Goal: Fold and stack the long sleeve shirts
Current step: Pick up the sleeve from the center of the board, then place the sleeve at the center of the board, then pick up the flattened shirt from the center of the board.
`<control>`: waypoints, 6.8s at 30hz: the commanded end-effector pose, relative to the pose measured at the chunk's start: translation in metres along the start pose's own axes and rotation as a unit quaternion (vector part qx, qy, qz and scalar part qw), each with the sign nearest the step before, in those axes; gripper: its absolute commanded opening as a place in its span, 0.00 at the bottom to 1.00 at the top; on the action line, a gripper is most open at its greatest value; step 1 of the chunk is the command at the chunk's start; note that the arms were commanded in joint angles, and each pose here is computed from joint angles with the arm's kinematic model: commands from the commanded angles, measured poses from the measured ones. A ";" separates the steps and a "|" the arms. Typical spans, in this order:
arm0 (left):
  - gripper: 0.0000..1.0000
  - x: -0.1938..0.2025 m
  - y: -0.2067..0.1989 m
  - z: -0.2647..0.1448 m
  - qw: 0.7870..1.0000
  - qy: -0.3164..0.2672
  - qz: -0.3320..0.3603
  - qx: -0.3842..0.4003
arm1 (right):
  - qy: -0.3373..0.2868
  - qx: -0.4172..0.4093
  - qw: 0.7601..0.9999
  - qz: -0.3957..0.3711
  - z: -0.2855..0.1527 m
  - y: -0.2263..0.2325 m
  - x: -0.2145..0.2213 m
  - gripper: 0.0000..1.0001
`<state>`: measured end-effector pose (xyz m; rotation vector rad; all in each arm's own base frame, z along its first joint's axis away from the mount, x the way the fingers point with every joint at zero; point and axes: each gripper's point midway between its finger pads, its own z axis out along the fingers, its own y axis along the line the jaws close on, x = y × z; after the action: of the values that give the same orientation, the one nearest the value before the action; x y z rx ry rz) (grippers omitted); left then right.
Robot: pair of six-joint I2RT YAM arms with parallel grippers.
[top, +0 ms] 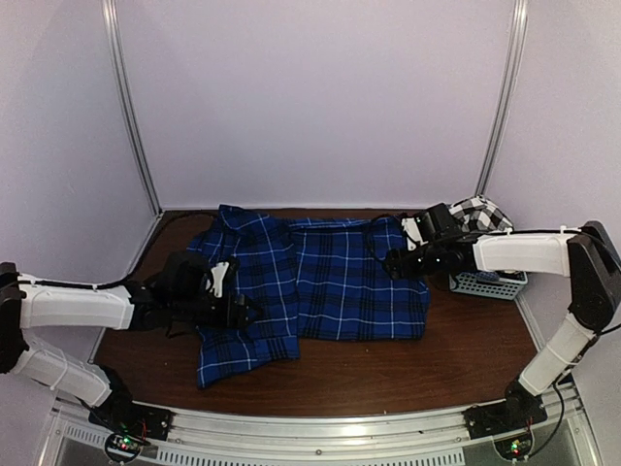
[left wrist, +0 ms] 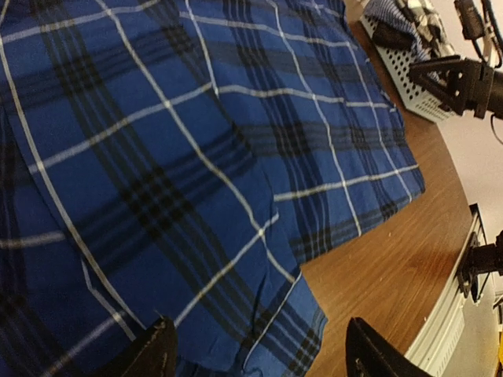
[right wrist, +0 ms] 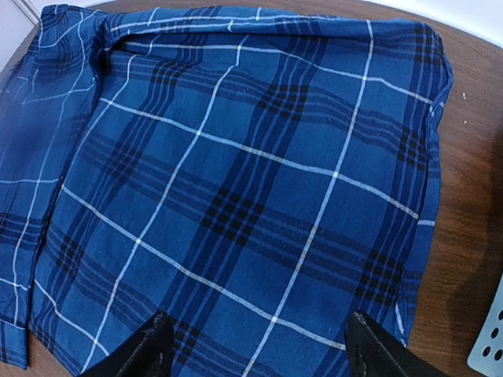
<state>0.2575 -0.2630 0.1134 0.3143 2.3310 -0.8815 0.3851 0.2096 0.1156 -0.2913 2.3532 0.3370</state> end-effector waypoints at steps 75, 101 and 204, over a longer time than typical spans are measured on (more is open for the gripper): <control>0.79 -0.255 0.107 -0.025 0.979 -0.175 -0.004 -0.105 | -0.001 -0.018 0.998 0.057 -0.046 0.000 0.052 0.78; 0.88 0.052 0.074 -0.068 0.983 -0.026 -0.094 -0.153 | 0.130 0.117 0.982 0.076 -0.057 -0.013 0.168 0.81; 0.81 0.052 0.080 -0.048 0.990 -0.022 -0.119 -0.071 | 0.076 0.153 0.973 0.158 -0.052 -0.093 0.120 0.00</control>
<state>0.2164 -0.1596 0.0554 -0.0393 2.5033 -0.7258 0.2872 0.0865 0.0496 0.2322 2.5781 0.0567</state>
